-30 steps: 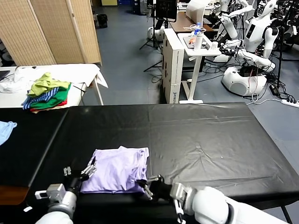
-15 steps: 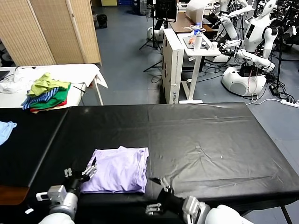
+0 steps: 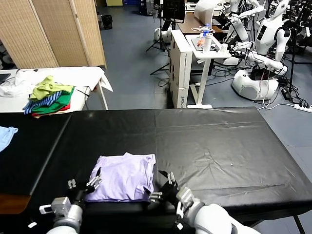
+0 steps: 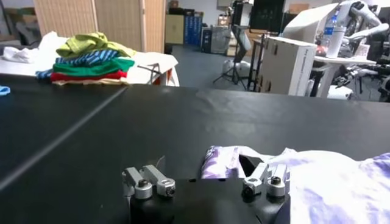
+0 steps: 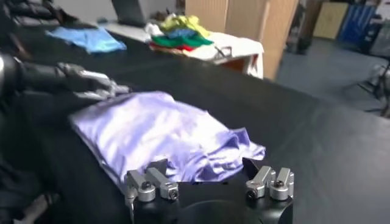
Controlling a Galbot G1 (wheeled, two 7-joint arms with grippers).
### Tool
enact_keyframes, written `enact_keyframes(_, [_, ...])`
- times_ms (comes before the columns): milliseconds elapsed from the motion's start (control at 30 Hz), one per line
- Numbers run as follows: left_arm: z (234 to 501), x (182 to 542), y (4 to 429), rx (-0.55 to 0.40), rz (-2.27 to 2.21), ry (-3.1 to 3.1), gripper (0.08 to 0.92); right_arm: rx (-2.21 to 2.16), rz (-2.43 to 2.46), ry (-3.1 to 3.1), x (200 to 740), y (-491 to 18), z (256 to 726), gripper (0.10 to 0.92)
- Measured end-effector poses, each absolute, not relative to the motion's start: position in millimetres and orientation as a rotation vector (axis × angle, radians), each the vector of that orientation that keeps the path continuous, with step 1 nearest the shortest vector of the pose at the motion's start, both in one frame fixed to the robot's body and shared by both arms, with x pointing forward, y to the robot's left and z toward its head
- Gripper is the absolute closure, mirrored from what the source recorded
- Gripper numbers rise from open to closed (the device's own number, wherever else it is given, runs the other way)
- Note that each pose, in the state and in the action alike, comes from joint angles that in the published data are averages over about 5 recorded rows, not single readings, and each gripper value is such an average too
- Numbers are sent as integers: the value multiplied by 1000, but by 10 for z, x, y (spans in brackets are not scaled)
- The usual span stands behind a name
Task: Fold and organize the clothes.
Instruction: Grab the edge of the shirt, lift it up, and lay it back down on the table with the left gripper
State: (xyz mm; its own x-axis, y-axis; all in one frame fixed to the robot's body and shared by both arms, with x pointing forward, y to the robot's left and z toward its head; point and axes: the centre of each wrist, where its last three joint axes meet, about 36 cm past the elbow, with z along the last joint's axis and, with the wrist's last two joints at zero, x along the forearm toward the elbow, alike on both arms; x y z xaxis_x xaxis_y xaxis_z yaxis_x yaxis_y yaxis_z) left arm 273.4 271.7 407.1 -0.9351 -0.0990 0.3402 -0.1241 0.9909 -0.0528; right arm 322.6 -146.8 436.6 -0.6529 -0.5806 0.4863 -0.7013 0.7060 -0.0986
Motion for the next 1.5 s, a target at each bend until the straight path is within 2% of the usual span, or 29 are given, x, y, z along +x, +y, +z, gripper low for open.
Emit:
enact_keyframes(267, [3988,2719,2726,164,153,-2800,93,987,271,-2539,3164,-1620,4542,115])
enact_keyframes(467, [3879,2673,2767,155,295,-2817,92,902,131,-2604,3185,-1926,4728,115])
enact_keyframes(733, [3841,2692,2845,161,527,-2813,92,686,47,-2655,3115,-2301,4669,115])
enact_keyframes(1000, [3813,2681,2972,153,772,-2745,92,627,27,-2659,3065,-2379,4641,115])
enact_keyframes(1367, [3715,2682,2994,127,886,-2695,94,608,22,-2660,3033,-2397,4629,115])
enact_keyframes(1467, [3706,2694,2998,124,912,-2684,116,605,25,-2663,3028,-2394,4627,115])
enact_keyframes(1500, [3706,2697,3001,125,925,-2679,148,605,27,-2666,3028,-2391,4627,115])
